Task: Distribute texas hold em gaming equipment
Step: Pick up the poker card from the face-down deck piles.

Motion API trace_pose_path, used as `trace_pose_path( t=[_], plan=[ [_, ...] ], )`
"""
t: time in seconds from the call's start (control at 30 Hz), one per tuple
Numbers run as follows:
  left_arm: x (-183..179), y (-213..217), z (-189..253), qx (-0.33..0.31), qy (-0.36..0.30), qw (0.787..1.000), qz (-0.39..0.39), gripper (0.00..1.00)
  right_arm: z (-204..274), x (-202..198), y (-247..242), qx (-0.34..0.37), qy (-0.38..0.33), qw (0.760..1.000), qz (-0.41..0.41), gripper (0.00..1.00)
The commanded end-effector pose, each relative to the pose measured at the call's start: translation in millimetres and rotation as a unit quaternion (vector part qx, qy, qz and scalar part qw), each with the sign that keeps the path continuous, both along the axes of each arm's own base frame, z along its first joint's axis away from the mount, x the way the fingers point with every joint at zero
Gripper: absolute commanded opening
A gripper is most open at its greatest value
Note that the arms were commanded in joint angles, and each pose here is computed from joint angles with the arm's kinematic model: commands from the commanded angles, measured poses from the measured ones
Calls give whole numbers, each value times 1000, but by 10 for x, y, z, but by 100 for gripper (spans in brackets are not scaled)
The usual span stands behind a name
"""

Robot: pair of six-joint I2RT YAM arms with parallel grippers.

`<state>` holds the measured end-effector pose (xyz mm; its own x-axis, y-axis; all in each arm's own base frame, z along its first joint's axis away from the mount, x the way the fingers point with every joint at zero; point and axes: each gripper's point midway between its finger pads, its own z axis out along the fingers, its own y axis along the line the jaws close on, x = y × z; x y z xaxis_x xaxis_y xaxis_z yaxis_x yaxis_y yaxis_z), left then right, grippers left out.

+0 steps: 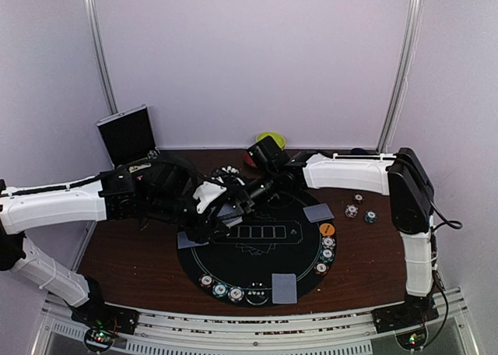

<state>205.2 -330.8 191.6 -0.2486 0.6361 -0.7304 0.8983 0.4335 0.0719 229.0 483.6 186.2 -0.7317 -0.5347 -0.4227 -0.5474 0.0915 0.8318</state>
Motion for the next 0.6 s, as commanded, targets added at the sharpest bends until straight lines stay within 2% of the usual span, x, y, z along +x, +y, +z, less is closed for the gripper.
trace_pose_path(
  t=[0.0, 0.23, 0.57],
  plan=[
    [20, -82, 204, -35, -27, 999, -8, 62, -46, 53, -5, 9, 24, 1000, -7, 62],
    [43, -41, 172, -27, -32, 999, 1, 62, -92, 231, -167, 3, 25, 999, -40, 50],
    [100, -3, 136, -16, -41, 999, 15, 62, -155, 269, -313, -14, 20, 999, -39, 42]
  ],
)
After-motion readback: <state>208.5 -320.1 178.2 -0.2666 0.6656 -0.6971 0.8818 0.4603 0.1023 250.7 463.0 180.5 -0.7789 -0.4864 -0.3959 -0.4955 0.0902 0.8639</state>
